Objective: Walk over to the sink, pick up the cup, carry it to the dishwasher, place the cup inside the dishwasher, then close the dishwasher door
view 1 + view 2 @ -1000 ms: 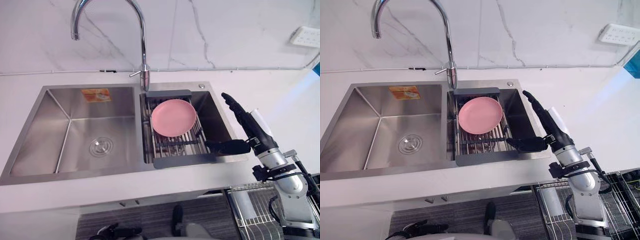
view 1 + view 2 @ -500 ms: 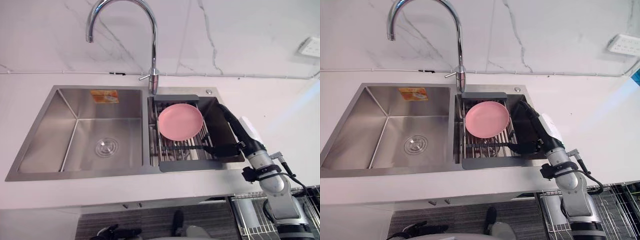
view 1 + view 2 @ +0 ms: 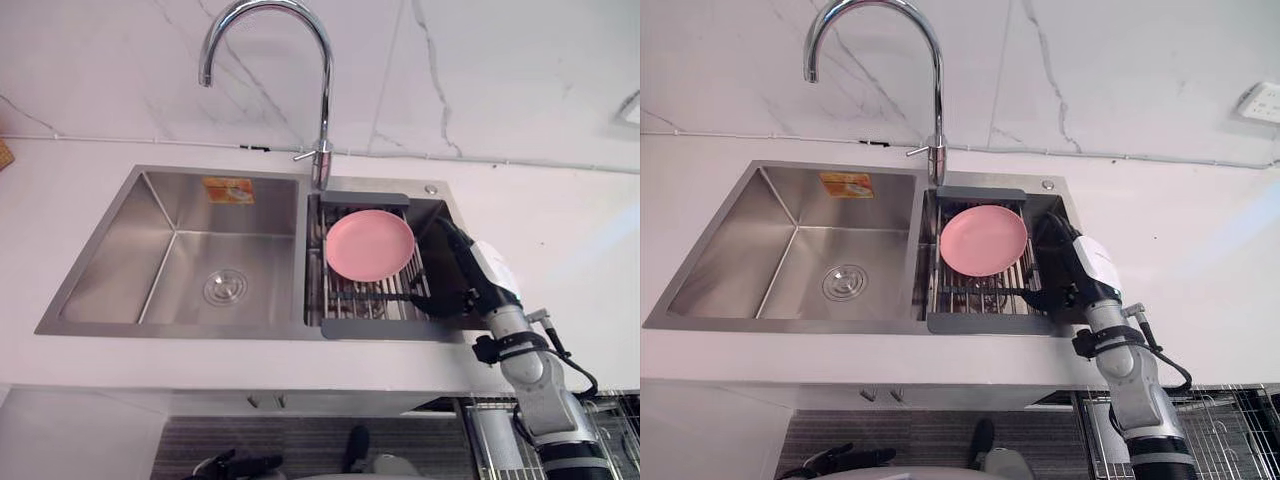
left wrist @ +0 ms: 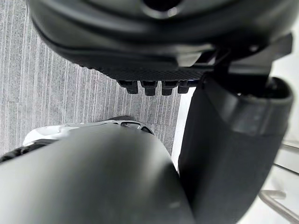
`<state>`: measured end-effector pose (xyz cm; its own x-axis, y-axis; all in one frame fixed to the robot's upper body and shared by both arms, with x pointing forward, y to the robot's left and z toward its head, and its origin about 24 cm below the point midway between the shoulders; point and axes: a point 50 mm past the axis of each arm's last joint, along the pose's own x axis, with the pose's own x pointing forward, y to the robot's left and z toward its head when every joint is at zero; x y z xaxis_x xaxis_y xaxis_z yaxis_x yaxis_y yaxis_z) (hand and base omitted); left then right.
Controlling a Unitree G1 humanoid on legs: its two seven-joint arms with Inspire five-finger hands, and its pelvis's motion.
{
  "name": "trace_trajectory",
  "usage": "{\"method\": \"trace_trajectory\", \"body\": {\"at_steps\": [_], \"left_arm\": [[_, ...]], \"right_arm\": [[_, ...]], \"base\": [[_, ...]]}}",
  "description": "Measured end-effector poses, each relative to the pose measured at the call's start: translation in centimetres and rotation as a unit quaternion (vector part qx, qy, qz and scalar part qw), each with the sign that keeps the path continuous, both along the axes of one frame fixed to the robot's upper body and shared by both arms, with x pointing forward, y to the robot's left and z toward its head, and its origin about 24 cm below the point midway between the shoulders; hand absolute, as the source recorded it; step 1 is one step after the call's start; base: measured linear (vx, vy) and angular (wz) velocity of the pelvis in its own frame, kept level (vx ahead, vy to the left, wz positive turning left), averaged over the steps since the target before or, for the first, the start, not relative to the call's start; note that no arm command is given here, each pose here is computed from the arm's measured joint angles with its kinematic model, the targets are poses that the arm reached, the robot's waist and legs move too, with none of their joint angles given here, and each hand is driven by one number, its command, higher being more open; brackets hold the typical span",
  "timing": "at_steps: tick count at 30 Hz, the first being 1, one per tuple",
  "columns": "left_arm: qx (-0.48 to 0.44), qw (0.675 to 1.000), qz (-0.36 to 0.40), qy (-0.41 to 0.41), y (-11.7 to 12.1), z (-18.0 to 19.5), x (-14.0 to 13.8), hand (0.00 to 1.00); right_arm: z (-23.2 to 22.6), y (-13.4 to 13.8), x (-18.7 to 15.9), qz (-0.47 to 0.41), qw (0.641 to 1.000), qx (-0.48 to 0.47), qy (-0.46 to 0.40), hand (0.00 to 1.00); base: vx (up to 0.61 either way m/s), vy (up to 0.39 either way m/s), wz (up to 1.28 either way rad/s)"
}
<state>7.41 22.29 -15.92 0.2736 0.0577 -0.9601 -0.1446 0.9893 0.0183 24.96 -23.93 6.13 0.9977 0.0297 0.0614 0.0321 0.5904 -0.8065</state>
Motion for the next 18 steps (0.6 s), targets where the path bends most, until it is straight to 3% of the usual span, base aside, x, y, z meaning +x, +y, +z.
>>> {"method": "trace_trajectory", "body": {"at_steps": [18], "left_arm": [[-0.003, 1.000, -0.016, -0.011, -0.2, 0.2, 0.5, 1.00]], "right_arm": [[-1.0, -0.8, 1.5, -0.059, 0.998, -0.020, 0.009, 1.00]], "base": [[-0.01, 0.023, 0.07]]}}
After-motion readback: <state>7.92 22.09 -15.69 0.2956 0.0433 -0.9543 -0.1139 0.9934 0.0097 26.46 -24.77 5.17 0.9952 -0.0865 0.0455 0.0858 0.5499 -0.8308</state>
